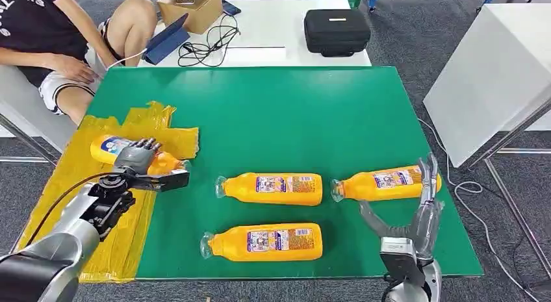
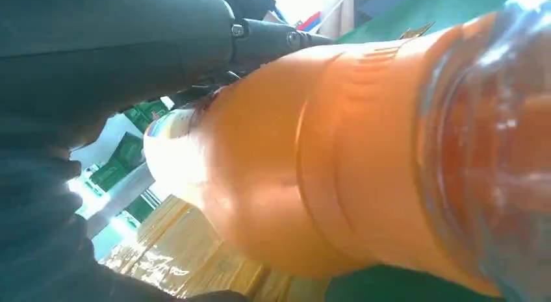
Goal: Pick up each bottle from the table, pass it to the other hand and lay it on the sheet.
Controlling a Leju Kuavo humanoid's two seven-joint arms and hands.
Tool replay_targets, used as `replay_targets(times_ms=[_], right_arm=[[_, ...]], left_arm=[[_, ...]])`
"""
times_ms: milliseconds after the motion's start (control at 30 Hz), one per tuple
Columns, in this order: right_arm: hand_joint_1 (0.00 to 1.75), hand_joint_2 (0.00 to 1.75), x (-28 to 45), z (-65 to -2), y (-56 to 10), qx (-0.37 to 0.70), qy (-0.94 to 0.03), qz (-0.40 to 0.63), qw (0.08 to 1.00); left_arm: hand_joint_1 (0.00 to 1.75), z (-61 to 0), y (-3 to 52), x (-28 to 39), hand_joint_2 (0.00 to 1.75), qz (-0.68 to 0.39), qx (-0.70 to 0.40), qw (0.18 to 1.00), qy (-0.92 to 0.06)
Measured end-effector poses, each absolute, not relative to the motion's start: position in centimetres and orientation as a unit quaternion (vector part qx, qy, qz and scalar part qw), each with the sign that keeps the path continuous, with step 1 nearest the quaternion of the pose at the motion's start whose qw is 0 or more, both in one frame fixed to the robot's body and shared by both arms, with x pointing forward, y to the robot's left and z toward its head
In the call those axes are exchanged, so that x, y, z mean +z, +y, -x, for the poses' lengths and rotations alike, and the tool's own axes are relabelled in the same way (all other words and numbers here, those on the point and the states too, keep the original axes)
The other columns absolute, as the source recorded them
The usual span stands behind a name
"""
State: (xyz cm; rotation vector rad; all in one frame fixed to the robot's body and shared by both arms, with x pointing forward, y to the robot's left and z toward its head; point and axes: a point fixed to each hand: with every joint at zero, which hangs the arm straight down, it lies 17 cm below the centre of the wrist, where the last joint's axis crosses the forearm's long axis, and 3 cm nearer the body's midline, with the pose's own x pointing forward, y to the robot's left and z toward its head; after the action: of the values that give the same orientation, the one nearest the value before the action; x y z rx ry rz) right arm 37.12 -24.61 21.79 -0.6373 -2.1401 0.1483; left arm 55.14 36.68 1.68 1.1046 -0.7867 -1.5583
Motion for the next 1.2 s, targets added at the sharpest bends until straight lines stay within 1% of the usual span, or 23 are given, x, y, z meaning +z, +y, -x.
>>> replay_targets(times_ms=[233, 433, 633, 833, 933, 1200], right_arm=[[0.0, 1.75, 22.6, -37.7, -25.2, 0.049, -0.864, 0.257, 0.431], [0.0, 1.75, 22.7, -37.6, -25.8, 0.042, -0.864, 0.262, 0.429], [0.0, 1.75, 22.1, -36.5, -26.9, 0.046, -0.855, 0.282, 0.434], [0.0, 1.75, 21.9, -35.8, -27.7, 0.046, -0.85, 0.291, 0.436], [0.0, 1.75, 21.9, -35.8, -27.8, 0.049, -0.85, 0.295, 0.434], [0.0, 1.75, 22.0, -36.1, -28.1, 0.067, -0.844, 0.314, 0.429]], left_arm=[[0.0, -55.3, 35.9, 1.7, 1.75, -0.444, -0.645, 0.515, -0.349], [0.0, -55.9, 34.0, 3.0, 1.75, -0.41, -0.618, 0.521, -0.422], [0.0, -57.2, 32.8, 10.7, 1.75, -0.451, -0.537, 0.491, -0.517], [0.0, -55.9, 31.9, 19.0, 1.75, -0.492, -0.507, 0.426, -0.565], [0.0, -54.7, 31.2, 22.2, 1.75, -0.488, -0.488, 0.399, -0.603], [0.0, -52.0, 29.7, 25.6, 1.75, -0.479, -0.461, 0.358, -0.656]])
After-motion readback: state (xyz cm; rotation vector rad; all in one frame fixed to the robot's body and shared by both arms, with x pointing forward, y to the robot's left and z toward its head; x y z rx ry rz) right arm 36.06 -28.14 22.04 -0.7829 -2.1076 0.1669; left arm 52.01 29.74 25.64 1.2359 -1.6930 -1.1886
